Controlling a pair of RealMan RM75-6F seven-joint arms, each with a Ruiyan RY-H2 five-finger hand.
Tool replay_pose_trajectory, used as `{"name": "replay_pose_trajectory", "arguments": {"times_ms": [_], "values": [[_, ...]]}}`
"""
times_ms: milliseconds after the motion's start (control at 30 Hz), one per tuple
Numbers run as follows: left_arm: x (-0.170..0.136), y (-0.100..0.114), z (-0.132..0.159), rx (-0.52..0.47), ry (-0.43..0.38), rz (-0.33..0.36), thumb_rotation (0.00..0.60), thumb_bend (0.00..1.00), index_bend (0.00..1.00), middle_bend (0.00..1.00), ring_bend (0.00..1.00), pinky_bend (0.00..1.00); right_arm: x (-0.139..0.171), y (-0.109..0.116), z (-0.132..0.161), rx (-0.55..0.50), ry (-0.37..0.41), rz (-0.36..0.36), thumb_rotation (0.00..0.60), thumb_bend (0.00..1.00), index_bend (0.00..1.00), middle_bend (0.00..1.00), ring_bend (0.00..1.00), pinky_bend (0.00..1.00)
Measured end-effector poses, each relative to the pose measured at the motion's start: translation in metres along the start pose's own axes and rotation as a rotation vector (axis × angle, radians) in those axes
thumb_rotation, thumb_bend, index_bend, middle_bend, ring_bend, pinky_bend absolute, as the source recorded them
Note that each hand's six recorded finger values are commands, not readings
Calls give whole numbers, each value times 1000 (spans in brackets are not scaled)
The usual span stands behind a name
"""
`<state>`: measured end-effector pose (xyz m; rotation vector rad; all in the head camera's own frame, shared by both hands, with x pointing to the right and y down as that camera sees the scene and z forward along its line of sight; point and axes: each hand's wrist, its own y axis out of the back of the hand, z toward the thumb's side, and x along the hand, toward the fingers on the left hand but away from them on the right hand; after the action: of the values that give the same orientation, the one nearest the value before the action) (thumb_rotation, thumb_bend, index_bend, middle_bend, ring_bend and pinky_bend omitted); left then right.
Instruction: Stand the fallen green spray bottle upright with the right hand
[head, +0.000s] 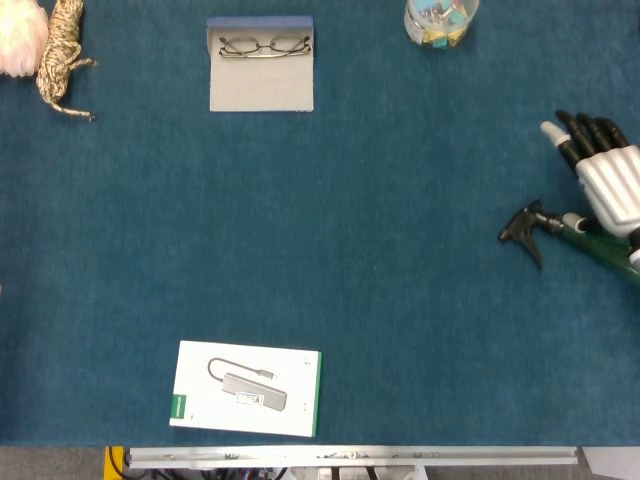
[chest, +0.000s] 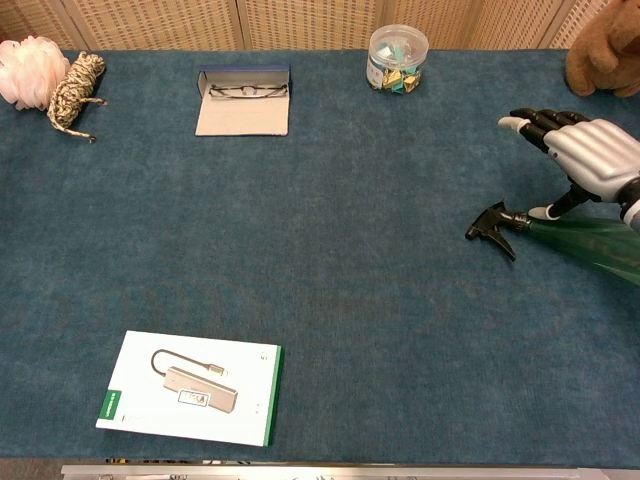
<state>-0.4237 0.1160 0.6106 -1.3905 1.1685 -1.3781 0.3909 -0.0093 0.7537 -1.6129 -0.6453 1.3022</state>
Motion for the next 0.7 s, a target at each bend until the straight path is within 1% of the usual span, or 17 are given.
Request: {"name": "replay_pose_trajectory", "arguments": {"times_ms": [200,400,567,700], "values": [[0,0,0,-1,0,0,600,0,525,394,232,294,7,0,15,-42,68,41,600,0,0,0,0,102],[0,0,0,-1,0,0,600,0,525,393,232,294,16,-2,26,-77,120,88,600,0,0,0,0,102],[0,1,0,-3,0,2,600,0,525,394,232,294,21,8,25,-88,127,68,600,0,0,0,0,102],[0,1,0,-2,0,2,600,0,525,394,232,294,29,21,24,-96,126,42,600,0,0,0,0,102]]}}
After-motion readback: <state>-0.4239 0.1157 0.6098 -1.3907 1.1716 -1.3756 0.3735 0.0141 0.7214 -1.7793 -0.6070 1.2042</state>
